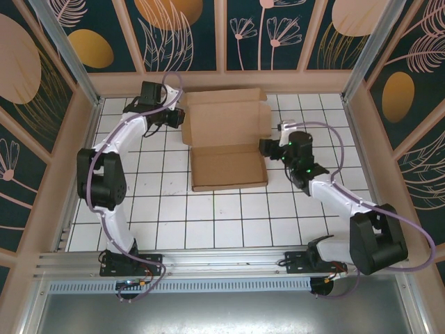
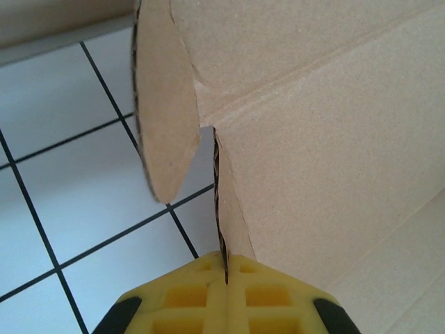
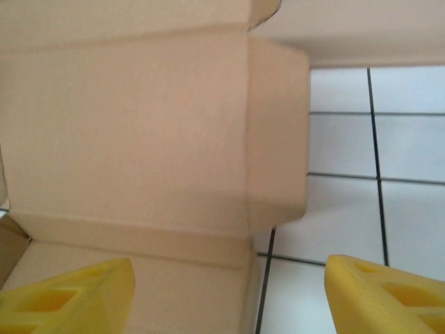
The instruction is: Fold the paper box
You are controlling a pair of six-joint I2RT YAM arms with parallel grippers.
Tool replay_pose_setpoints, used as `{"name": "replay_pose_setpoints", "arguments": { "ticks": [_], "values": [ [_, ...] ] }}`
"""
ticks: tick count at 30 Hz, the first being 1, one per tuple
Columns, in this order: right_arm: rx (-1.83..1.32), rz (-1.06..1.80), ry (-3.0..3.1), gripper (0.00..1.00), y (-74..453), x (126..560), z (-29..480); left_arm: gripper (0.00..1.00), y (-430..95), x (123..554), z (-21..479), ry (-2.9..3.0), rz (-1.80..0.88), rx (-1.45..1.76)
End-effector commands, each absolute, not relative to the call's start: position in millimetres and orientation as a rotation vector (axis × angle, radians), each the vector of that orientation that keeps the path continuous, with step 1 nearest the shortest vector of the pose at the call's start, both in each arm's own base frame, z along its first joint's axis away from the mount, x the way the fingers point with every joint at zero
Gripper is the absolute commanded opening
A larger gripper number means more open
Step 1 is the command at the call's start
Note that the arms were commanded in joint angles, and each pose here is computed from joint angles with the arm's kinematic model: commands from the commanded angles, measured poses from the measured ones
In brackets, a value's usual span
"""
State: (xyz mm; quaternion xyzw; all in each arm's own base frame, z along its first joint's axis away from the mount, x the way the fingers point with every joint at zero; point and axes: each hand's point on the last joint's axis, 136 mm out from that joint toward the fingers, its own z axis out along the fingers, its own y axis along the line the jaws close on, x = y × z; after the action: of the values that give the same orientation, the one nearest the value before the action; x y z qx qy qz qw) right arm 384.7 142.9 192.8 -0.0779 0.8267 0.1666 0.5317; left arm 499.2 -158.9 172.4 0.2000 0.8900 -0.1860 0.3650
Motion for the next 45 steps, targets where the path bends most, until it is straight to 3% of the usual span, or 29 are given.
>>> {"name": "replay_pose_setpoints", "arguments": {
  "ticks": [1, 22, 25, 37, 41, 43, 45],
  "values": [
    [-0.294, 0.456, 1.975, 0.73, 145.1, 387.8, 217.9, 0.00, -164.9, 504.3, 212.7, 2.078, -0.451, 0.586],
    [-0.858, 0.412, 2.252, 0.73, 160.1, 442.3, 210.1, 0.00, -168.4, 450.9, 217.3, 1.888, -0.434, 0.741],
    [-0.893, 0.424, 2.283, 0.66, 161.7, 448.8, 205.1, 0.00, -169.3, 447.5, 216.6, 1.870, -0.436, 0.754],
    [-0.967, 0.480, 2.345, 0.01, 153.2, 444.4, 192.9, 0.00, -168.2, 448.0, 209.0, 1.897, -0.426, 0.767],
    [-0.987, 0.488, 2.320, 0.00, 155.6, 443.5, 197.7, 0.00, -169.9, 447.3, 212.0, 1.891, -0.436, 0.774],
    [-0.991, 0.474, 2.302, 0.00, 155.5, 444.4, 201.4, 0.13, -170.3, 447.0, 214.8, 1.890, -0.444, 0.767],
    [-0.993, 0.452, 2.292, 0.00, 154.6, 444.3, 204.3, 0.33, -168.8, 448.6, 219.2, 1.905, -0.444, 0.742]
  ]
}}
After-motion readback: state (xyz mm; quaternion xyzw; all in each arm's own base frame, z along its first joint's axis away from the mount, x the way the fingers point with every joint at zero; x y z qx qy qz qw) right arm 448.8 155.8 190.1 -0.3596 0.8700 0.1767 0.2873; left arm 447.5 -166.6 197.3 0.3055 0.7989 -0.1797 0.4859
